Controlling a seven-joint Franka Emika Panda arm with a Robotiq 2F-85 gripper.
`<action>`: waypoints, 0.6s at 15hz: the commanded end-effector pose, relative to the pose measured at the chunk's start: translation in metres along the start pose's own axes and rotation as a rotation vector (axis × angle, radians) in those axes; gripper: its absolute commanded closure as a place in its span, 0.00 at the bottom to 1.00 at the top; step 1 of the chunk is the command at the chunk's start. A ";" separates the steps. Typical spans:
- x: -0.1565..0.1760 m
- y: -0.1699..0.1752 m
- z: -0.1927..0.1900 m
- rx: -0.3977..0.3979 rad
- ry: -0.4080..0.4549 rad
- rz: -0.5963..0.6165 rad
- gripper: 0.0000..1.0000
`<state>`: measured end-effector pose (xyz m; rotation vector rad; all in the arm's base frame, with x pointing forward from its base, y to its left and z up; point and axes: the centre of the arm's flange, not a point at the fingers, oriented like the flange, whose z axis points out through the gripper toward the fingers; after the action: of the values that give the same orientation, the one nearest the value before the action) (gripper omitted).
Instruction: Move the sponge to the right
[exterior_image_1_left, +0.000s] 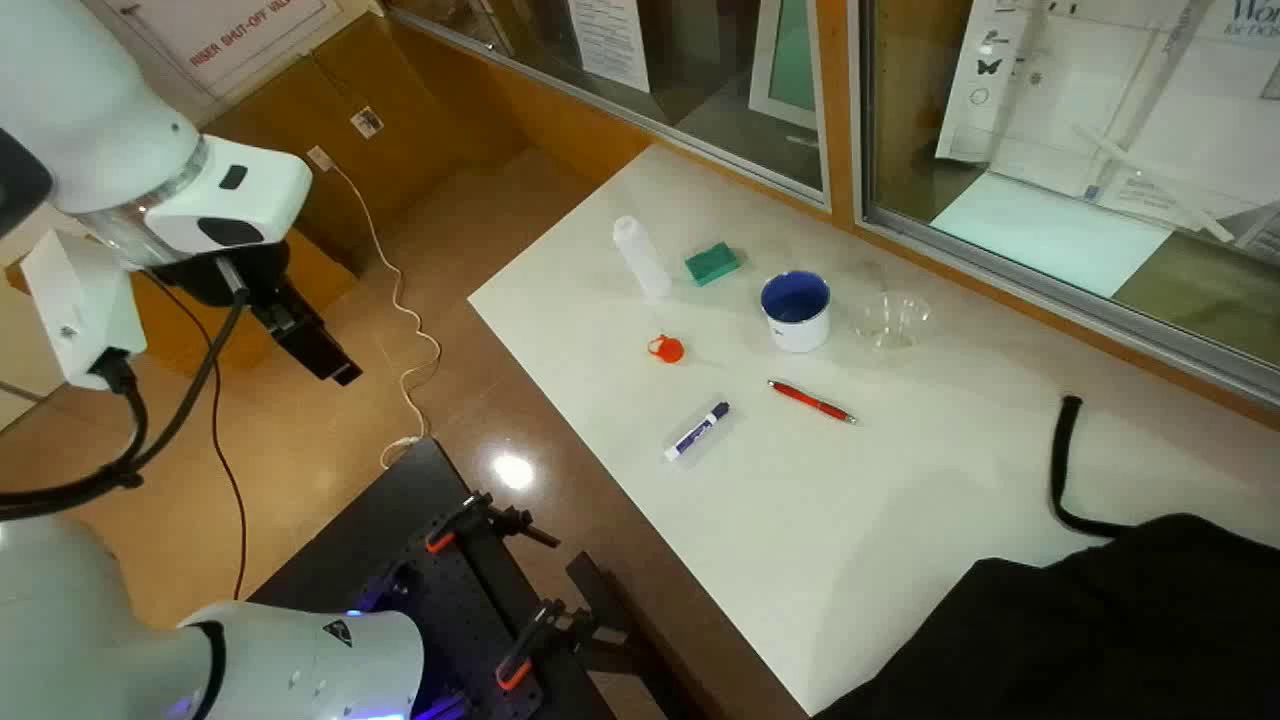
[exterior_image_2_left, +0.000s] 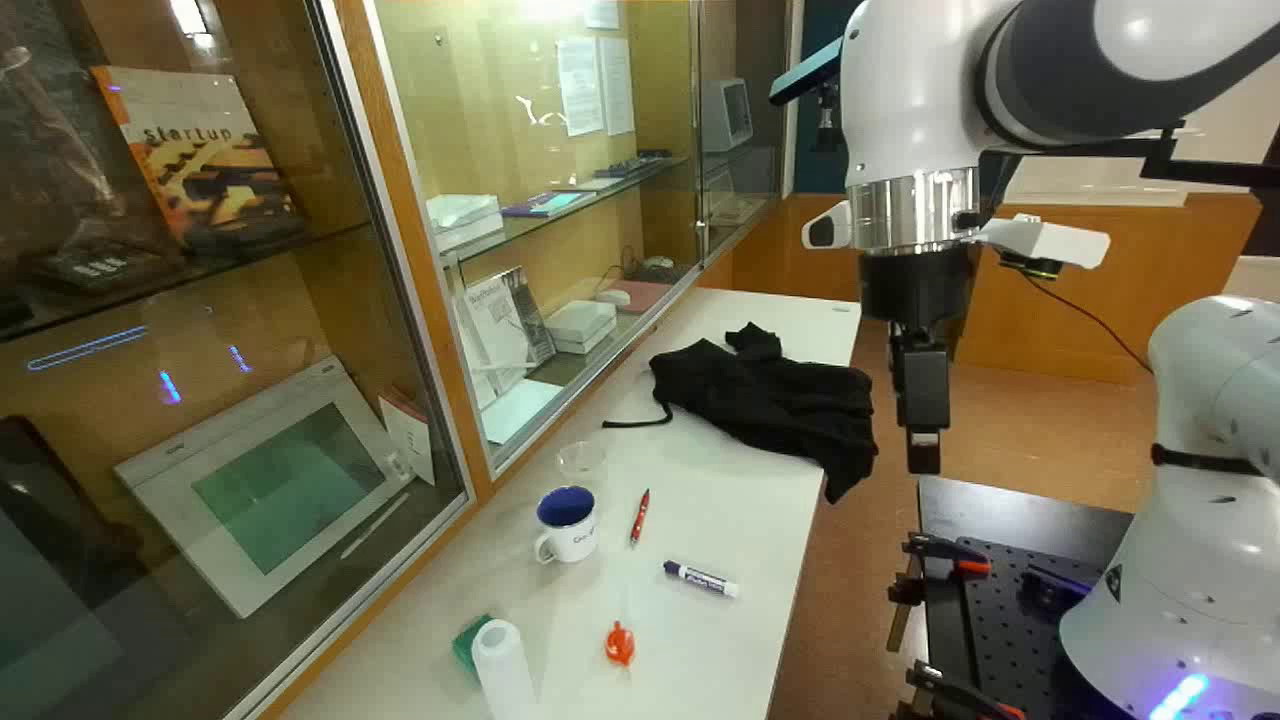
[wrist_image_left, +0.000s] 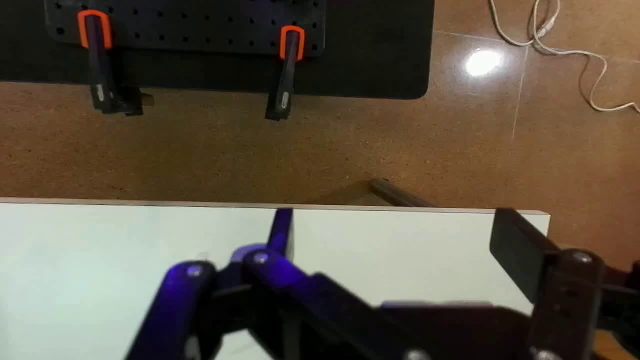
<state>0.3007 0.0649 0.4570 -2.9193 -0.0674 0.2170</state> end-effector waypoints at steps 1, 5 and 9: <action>0.000 0.000 0.000 0.000 0.000 0.000 0.00; 0.000 0.000 0.000 0.000 0.000 0.000 0.00; 0.033 -0.001 -0.010 -0.007 0.060 0.032 0.00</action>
<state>0.3054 0.0628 0.4585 -2.9209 -0.0548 0.1848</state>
